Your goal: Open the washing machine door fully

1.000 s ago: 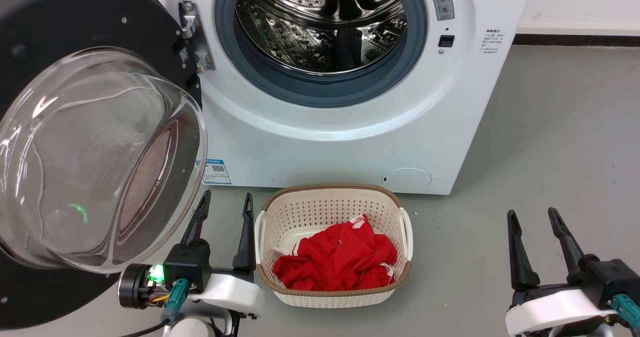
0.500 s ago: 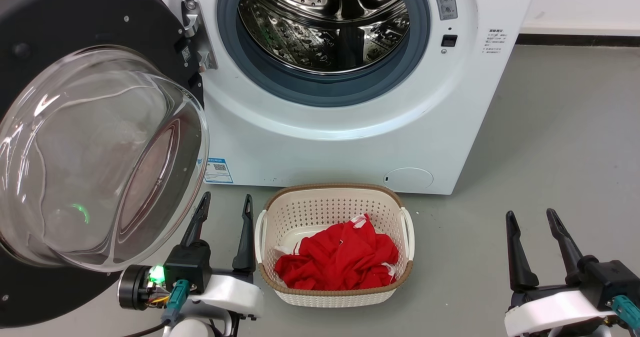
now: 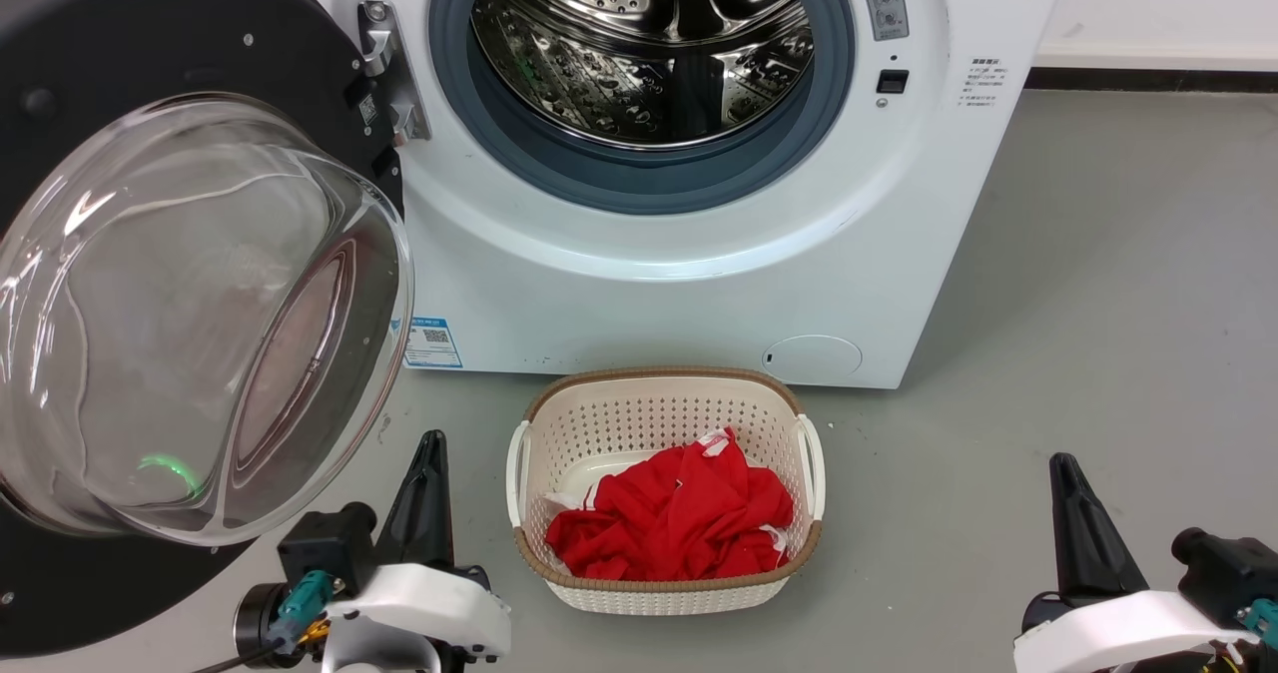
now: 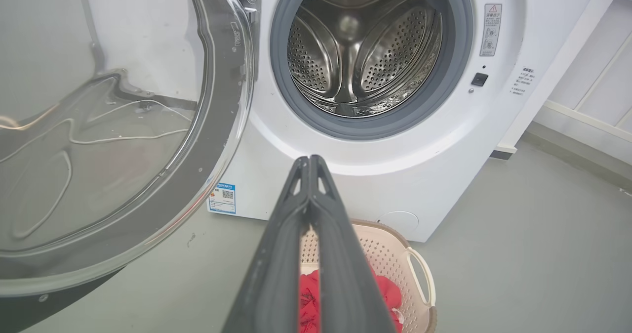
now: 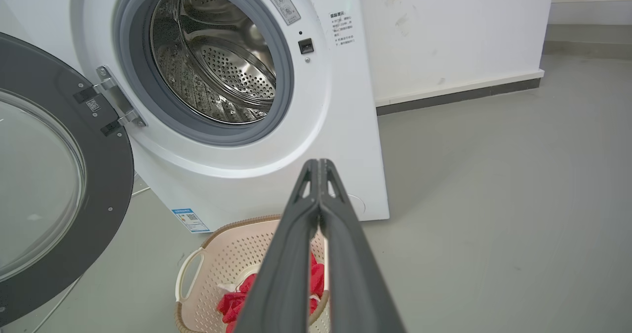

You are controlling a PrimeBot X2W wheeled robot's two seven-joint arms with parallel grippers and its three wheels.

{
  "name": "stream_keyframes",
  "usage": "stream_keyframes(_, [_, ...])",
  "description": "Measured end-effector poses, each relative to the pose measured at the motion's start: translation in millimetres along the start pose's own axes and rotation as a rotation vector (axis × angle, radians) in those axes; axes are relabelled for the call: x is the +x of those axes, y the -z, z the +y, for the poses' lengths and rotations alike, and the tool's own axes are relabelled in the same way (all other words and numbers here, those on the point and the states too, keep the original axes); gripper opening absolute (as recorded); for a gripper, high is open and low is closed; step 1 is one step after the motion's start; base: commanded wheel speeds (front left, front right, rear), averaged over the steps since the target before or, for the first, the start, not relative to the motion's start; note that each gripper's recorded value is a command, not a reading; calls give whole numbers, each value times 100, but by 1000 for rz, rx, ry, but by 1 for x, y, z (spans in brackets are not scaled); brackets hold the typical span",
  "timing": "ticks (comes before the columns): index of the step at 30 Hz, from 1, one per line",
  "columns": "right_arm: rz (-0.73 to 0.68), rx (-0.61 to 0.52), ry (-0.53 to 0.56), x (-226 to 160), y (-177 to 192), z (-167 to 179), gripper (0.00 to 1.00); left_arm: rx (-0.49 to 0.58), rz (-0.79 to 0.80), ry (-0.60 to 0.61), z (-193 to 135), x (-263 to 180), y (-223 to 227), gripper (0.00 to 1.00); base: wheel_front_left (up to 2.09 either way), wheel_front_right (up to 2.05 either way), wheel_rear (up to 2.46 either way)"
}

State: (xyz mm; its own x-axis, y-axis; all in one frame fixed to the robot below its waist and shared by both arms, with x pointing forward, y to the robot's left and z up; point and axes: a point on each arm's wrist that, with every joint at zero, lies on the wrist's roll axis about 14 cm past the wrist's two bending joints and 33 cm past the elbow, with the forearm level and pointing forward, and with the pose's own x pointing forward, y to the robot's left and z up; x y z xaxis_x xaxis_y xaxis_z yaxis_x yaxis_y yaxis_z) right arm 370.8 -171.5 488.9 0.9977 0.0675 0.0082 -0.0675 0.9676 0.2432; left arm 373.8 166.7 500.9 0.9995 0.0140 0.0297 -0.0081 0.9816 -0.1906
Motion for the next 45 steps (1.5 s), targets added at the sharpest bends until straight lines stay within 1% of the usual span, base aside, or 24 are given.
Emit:
stream_keyframes(4, [8,72,19,0,1,-4,0,-78,20,-15,4,0,3,0,0,0,0])
stream_keyframes(5, [8,72,19,0,1,-4,0,-78,20,-15,4,0,3,0,0,0,0])
stream_keyframes(6, [7,111,27,1,0,-5,0,-118,29,-19,5,0,4,0,0,0,0])
stream_keyframes(8, [5,144,33,2,-1,-6,0,-154,37,-29,7,1,5,0,0,0,0])
stream_keyframes(9, [5,144,33,2,-1,-6,0,-154,37,-29,7,1,5,0,0,0,0])
stream_keyframes(10, [10,180,41,2,0,-7,0,-190,45,-34,9,1,6,0,0,0,0])
stream_keyframes(11, [10,180,41,2,0,-7,0,-190,45,-34,9,1,6,0,0,0,0])
stream_keyframes(13, [13,213,49,2,1,-9,0,-226,52,-44,11,1,7,0,0,0,0])
stream_keyframes(14, [16,246,56,2,1,-10,0,-260,59,-47,13,1,8,0,0,0,0])
stream_keyframes(15, [16,246,56,2,1,-10,0,-260,59,-47,13,1,8,0,0,0,0])
stream_keyframes(32, [10,501,89,7,-2,-17,0,-529,91,-78,21,2,12,0,0,0,0])
stream_keyframes(45, [8,671,100,9,-4,-19,0,-704,98,-88,25,4,12,0,0,0,0])
